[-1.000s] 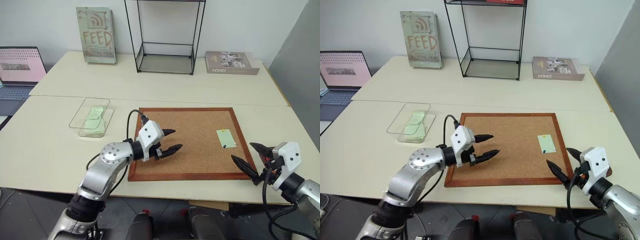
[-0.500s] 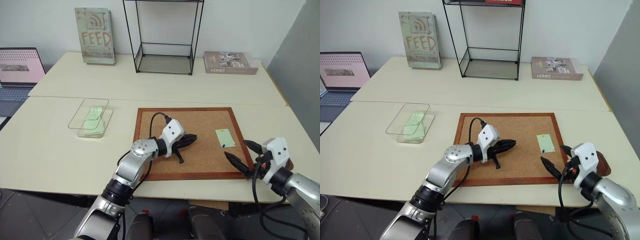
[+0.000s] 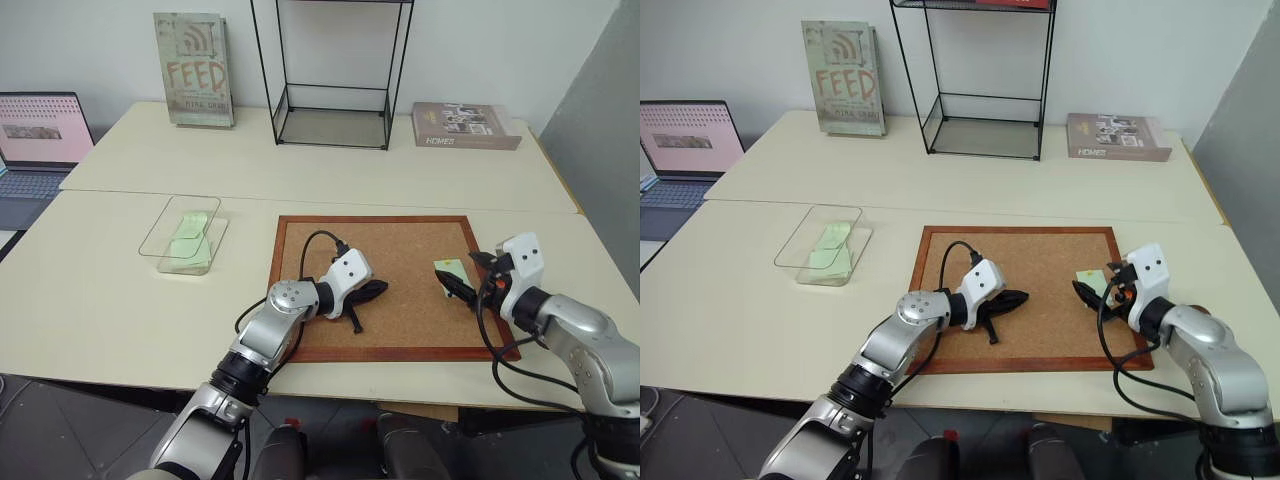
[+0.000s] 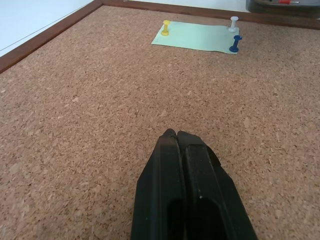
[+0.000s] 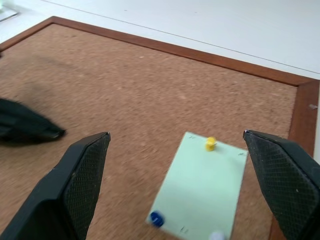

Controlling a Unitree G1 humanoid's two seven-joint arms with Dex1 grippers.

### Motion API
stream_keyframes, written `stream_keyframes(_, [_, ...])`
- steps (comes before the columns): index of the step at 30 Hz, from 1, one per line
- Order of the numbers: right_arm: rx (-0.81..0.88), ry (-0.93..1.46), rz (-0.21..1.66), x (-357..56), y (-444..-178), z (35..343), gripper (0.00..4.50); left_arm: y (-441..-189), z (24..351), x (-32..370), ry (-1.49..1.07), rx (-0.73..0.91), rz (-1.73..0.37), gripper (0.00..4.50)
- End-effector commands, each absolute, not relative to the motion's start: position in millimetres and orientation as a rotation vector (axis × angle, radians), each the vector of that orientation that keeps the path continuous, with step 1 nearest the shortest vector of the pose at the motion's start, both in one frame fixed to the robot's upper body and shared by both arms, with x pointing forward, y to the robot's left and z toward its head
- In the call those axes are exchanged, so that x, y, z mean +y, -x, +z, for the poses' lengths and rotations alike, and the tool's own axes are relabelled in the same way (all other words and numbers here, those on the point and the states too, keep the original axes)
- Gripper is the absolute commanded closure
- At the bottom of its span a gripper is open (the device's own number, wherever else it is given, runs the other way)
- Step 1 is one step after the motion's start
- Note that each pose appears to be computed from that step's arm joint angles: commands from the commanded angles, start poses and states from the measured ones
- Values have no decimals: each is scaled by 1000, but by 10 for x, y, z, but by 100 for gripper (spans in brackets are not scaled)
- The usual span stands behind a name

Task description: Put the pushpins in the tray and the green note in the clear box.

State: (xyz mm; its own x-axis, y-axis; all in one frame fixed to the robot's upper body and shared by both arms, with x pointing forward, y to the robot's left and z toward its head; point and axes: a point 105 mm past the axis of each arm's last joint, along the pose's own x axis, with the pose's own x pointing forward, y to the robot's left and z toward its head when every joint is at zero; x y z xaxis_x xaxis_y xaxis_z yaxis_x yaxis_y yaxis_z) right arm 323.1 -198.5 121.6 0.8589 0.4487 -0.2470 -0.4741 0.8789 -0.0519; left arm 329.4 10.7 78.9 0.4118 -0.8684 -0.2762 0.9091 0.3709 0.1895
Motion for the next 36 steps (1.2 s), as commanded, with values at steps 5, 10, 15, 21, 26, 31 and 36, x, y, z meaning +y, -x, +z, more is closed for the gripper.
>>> stream_keyframes(5, [230, 186, 472, -2062, -3413, 1168, 0, -3180, 731, 127, -351, 155, -1170, 446])
stream_keyframes(10, [210, 268, 491, -2035, -3459, 1164, 17, -3176, 753, 141, -332, 156, -1156, 449])
stream_keyframes(15, [207, 291, 498, -2006, -3536, 1135, 124, -3152, 758, 133, -347, 152, -1162, 450])
stream_keyframes(21, [211, 298, 493, -2010, -3603, 1114, 249, -3143, 746, 135, -356, 155, -1164, 450])
stream_keyframes(26, [211, 297, 494, -2008, -3614, 1106, 365, -3146, 738, 137, -359, 157, -1163, 450])
stream_keyframes(31, [192, 297, 501, -1992, -3612, 1172, 448, -3155, 706, 149, -369, 173, -1163, 450])
stream_keyframes(36, [158, 294, 520, -1939, -3561, 1288, 448, -3147, 627, 173, -406, 217, -1169, 450])
